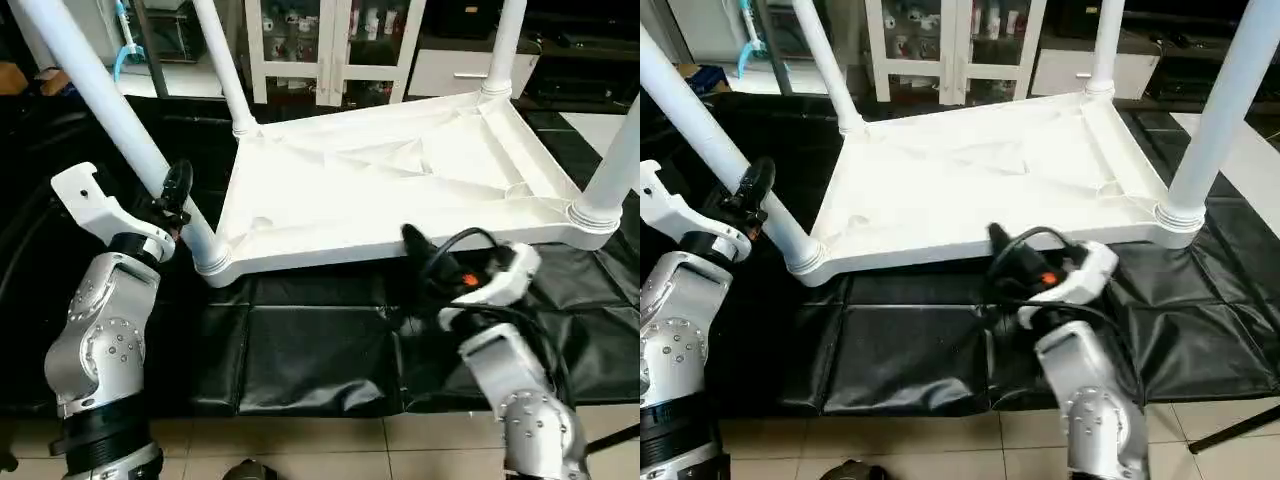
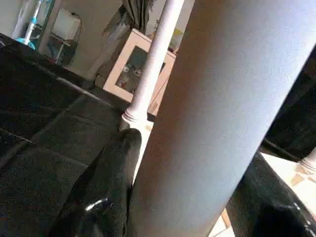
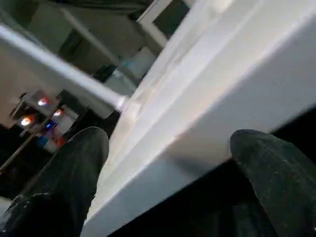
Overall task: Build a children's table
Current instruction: Flip table
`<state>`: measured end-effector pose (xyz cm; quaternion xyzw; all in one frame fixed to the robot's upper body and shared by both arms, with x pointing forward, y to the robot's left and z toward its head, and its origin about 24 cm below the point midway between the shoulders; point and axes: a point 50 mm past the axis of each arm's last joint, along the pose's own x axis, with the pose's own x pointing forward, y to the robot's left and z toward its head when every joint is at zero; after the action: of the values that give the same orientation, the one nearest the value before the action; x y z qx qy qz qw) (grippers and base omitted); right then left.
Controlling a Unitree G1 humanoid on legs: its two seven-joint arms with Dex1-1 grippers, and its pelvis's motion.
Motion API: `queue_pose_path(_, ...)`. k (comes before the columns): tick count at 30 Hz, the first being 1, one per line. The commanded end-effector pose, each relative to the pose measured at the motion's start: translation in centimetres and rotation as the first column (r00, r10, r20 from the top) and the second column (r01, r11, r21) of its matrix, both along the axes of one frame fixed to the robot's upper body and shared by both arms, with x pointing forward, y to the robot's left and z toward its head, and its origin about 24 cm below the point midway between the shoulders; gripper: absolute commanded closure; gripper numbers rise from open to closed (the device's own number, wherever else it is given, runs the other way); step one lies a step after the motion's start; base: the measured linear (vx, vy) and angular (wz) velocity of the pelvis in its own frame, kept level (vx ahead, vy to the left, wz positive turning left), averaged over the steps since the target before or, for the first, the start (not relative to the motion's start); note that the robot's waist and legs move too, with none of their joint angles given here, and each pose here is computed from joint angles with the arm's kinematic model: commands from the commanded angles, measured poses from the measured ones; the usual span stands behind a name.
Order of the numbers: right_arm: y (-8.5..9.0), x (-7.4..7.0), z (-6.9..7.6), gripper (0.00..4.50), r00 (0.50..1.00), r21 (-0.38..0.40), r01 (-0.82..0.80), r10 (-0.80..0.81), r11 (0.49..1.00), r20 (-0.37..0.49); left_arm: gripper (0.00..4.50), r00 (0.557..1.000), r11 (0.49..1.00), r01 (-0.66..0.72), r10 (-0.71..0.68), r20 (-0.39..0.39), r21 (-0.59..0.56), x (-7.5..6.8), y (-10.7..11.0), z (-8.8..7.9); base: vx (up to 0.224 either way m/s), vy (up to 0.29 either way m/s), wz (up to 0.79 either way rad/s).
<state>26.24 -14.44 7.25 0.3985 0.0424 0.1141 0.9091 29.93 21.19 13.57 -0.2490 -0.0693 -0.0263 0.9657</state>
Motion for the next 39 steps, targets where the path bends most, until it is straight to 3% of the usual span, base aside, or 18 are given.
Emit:
queue_pose_path(1, -0.4, 0.5, 0.2, 0.0, 0.999, 0.036, 0.044, -0.043, 0.998, -0.019, 2.26, 0.99, 0.987, 0.067, -0.047, 0.135, -0.144, -0.2, -0.9, 2.0, 0.0, 0.0, 0.0)
queue_pose_path(5, -1.2, 0.9, 0.3, 0.0, 0.993, 0.088, 0.111, -0.108, 0.99, -0.04, 2.26, 0.99, 0.984, 0.064, -0.041, 0.138, -0.164, -0.2, -0.9, 2.1, 0.0, 0.0, 0.0)
queue_pose_path(10, -1.5, 1.4, 1.3, 0.0, 0.996, 0.153, 0.09, -0.091, 0.984, 0.0, 2.26, 0.99, 0.983, 0.074, -0.051, 0.135, -0.168, -0.3, -1.1, 2.0, 0.0, 0.0, 0.0)
queue_pose_path(21, -2.1, 2.2, 1.9, 0.0, 0.996, 0.145, 0.083, -0.089, 0.986, 0.033, 2.26, 0.989, 0.981, 0.076, -0.051, 0.139, -0.177, -0.4, -1.1, 2.1, 0.0, 0.0, 0.0)
queue_pose_path(22, -2.2, 2.3, 2.0, 0.3, 0.995, 0.154, 0.084, -0.091, 0.984, 0.038, 2.26, 0.989, 0.981, 0.077, -0.052, 0.141, -0.18, -0.4, -1.1, 2.2, 0.0, 0.0, 0.0)
queue_pose_path(25, -2.3, 2.4, 2.1, 0.37, 0.995, 0.166, 0.087, -0.095, 0.982, 0.041, 2.26, 0.988, 0.98, 0.079, -0.054, 0.143, -0.182, -0.4, -1.1, 2.2, 0.0, 0.0, 0.0)
queue_pose_path(31, -2.7, 2.7, 2.5, 1.1, 0.993, 0.19, 0.091, -0.105, 0.977, 0.062, 2.26, 0.987, 0.977, 0.09, -0.061, 0.147, -0.195, -0.4, -1.3, 2.2, 0.0, 0.0, 0.0)
queue_pose_path(39, -3.1, 3.3, 3.0, 1.64, 0.99, 0.177, 0.091, -0.108, 0.98, 0.087, 2.26, 0.986, 0.974, 0.111, -0.083, 0.145, -0.199, -0.5, -1.6, 2.1, 0.0, 0.0, 0.0)
